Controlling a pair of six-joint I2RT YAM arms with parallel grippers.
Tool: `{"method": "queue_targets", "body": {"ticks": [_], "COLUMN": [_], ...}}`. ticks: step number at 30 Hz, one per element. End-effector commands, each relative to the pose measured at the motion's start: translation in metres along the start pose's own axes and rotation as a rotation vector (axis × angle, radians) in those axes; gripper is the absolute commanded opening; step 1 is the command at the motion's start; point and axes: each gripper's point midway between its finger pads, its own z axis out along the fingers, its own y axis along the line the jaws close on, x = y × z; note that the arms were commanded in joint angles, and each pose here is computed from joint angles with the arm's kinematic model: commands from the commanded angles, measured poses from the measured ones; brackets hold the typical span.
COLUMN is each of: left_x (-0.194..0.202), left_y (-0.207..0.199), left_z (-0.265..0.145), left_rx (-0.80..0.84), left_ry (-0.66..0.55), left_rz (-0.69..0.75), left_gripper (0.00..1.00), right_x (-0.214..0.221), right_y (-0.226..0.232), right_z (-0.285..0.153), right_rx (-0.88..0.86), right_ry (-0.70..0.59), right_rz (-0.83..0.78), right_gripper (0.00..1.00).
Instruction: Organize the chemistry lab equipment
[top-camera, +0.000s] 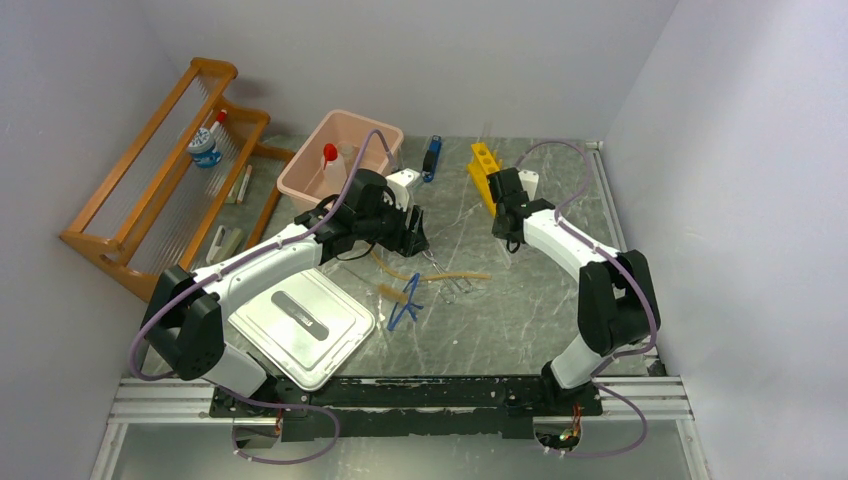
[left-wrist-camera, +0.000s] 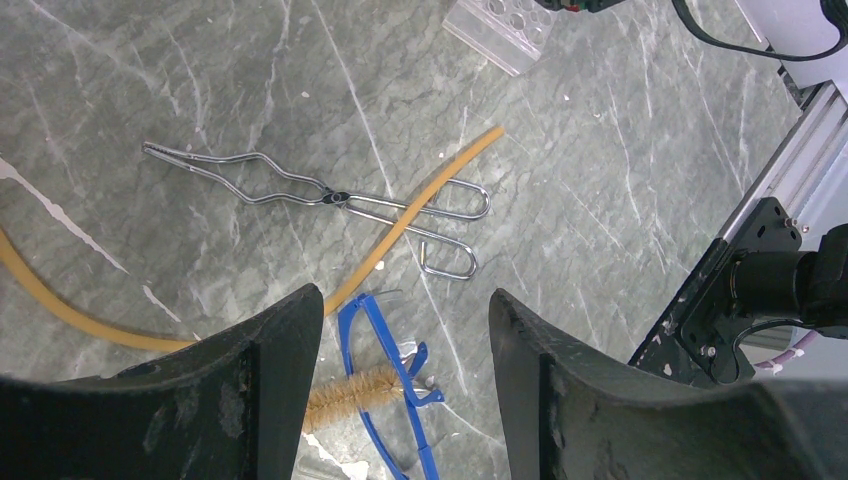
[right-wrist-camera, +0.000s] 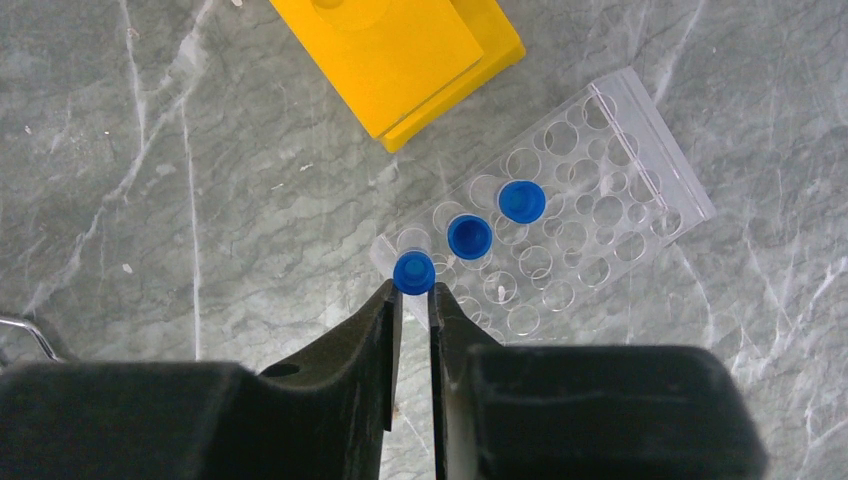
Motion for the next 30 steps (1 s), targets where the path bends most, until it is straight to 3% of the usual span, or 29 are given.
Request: {"method": "queue_targets", "body": {"ticks": [1,7,16,21,25,30], "left_x": [-0.009,-0.009,0.012,0.044,0.073,0.105], "left_y": [0.001,0.002,0.012,0.013,0.011,0.001], "left_z": [-0.002,-0.004,-0.001,0.003,0.006,0.017], "left_rx": [-0.010,-0.020,-0.059,-0.083,-0.097,-0.045], "left_ry": [-0.030,-0.034,0.021,0.104,0.180,0.246], "left_rz": [0.007,0.006,-0.022,-0.036,-0.062,-0.092], "left_gripper": [0.66,0.66,0.69,0.70,0.70,0.58], "right_x": [-0.016,-0.028,-0.029,0.007,0.038,0.065], "right_y": [0.003,0.012,0.034,0.066,0.076,0.076], "right_z": [-0.009,-0.043,-0.084,-0.091,-0.094,-0.094], "right_rx": [-0.022,-0.142,-0.357,-0.554,-0.603,-0.616], "right_ry": [-0.030,-0.058,-0.060,0.032,0.078,0.120], "right_rz": [0.028,0.048,0.091,0.156,0.173,0.188], "right_gripper": [0.23,0.37,0.48,0.50,0.52,0.51]}}
